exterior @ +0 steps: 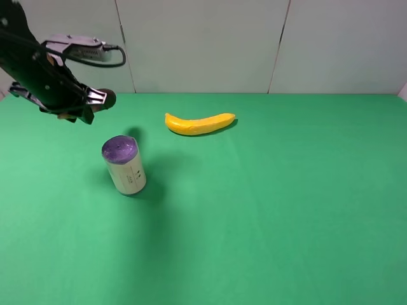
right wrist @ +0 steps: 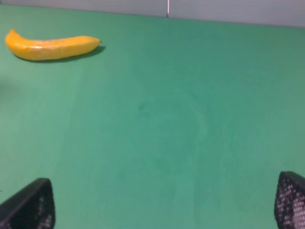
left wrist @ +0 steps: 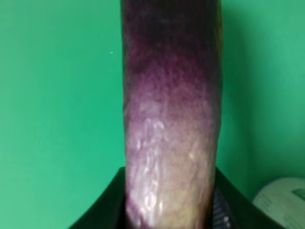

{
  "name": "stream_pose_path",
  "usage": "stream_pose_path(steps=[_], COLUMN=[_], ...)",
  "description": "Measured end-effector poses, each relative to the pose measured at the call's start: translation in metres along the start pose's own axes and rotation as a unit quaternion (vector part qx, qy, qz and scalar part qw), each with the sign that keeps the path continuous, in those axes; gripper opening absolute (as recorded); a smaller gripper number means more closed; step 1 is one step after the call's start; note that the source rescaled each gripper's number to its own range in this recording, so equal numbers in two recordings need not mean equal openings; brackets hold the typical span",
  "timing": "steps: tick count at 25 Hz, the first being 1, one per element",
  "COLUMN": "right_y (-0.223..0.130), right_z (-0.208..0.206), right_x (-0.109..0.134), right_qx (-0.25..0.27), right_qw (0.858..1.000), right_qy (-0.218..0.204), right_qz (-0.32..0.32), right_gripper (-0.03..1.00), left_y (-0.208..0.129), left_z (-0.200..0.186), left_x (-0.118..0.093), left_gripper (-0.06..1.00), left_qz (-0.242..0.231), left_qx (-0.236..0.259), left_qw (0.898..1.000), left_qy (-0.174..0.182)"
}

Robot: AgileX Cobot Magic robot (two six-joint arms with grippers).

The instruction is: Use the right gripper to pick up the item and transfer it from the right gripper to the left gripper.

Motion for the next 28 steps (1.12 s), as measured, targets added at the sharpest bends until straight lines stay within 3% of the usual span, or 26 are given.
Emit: stream_pose_path(steps=[12, 21, 28], right_y=[0.000, 0.000, 0.000], right_z=[0.000, 0.000, 0.000], right_x=[0.000, 0.000, 0.000], right_qx=[0.000, 0.000, -0.001], right_qw=[1.000, 1.000, 1.000], right_qy=[0.000, 0.000, 0.000], right_qz=[0.000, 0.000, 0.000], right_gripper=[1.00, 1.00, 1.00], left_y=[-0.018, -0.034, -0.040], left_z=[0.026, 0.032, 0.053], left_x=[-0.007, 0.023, 0.022], left_gripper=[0.00, 0.00, 0.00], left_qz=[-0.007, -0.059, -0.058], left_qx=[-0.084, -0.074, -0.051], left_qw=[0.996, 0.995, 0.997], left_qy=[-0.005, 0.015, 0.010])
Point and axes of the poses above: a point on each arm's last joint axis where the gripper is mounted, z pointing out along that axis toward the gripper, x along the wrist's bending axis when the last joint is at zero, y = z × x, the point moved 2 cm from there along z, pointing out along that axis toward the gripper, and after that the axes turned 14 degrees about z, right-handed, at the moved point
